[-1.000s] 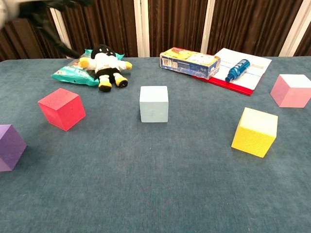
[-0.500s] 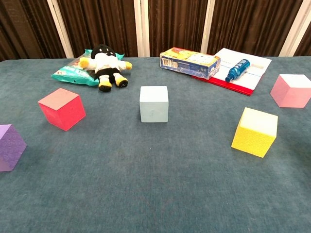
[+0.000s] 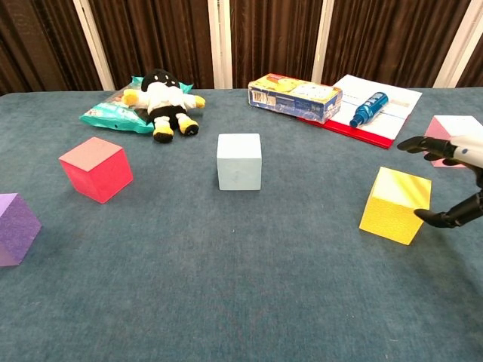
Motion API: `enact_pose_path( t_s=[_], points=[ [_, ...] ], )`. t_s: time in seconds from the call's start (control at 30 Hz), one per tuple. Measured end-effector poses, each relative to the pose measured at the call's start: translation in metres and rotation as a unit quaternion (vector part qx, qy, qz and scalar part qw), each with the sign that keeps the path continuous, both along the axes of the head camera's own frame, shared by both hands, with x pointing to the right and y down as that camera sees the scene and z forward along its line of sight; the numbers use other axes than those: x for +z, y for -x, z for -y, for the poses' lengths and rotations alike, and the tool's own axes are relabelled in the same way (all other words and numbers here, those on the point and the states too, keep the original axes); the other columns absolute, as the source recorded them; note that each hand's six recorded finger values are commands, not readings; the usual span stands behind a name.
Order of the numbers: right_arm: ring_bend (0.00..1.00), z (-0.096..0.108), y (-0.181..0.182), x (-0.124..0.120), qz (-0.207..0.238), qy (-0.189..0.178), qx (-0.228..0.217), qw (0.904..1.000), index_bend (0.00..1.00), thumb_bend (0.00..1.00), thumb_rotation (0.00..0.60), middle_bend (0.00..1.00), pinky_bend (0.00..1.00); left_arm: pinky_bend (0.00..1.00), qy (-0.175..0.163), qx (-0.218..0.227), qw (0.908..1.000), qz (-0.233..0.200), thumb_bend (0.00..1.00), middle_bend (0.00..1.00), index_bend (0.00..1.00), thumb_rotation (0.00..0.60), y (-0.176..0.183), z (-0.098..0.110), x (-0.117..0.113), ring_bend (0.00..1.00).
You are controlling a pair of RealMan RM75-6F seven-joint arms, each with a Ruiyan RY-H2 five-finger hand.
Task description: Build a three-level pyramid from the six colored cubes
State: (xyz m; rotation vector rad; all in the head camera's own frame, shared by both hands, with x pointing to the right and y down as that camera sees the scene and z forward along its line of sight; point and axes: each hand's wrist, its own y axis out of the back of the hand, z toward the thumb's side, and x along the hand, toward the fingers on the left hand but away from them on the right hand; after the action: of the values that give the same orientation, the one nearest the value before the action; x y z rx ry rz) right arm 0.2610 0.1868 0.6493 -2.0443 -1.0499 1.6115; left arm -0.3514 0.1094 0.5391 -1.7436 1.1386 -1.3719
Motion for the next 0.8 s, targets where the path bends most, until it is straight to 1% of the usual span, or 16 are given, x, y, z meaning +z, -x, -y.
enact_pose_path(
  t_s=[0.3,0.6,0.67,0.7,0.73,0.8],
  points=[
    [0.00,-0.001,0.008,0.012,-0.004,0.020,0.012,0.9997,0.00,0.38,0.600,0.00,0.00,0.00,0.000,0.003,1.0000,-0.003,0.08,0.01,0.00,0.600,-0.002,0.000,-0.001,0.00],
    [0.00,0.004,0.009,0.022,-0.015,0.021,0.022,0.9994,0.00,0.38,0.600,0.00,0.00,0.00,-0.002,0.002,1.0000,-0.008,0.08,0.01,0.00,0.600,-0.003,0.000,-0.002,0.00],
    [0.01,0.006,0.007,0.025,-0.020,0.022,0.025,0.9992,0.00,0.38,0.600,0.07,0.00,0.00,-0.002,0.002,1.0000,-0.008,0.08,0.01,0.00,0.600,-0.003,0.000,-0.003,0.00],
    [0.04,0.006,0.006,0.027,-0.023,0.023,0.026,0.9991,0.00,0.38,0.600,0.13,0.00,0.00,-0.002,0.002,1.0000,-0.008,0.08,0.01,0.00,0.600,-0.003,0.000,-0.002,0.00],
    [0.06,0.006,0.006,0.028,-0.025,0.024,0.026,0.9991,0.00,0.38,0.600,0.17,0.00,0.00,-0.002,0.001,1.0000,-0.009,0.08,0.01,0.00,0.600,-0.002,0.000,-0.002,0.00],
    [0.13,0.006,0.004,0.030,-0.029,0.028,0.027,0.9988,0.00,0.38,0.600,0.27,0.00,0.00,-0.002,0.001,1.0000,-0.009,0.08,0.01,0.00,0.600,-0.002,0.000,-0.002,0.00]
  ],
)
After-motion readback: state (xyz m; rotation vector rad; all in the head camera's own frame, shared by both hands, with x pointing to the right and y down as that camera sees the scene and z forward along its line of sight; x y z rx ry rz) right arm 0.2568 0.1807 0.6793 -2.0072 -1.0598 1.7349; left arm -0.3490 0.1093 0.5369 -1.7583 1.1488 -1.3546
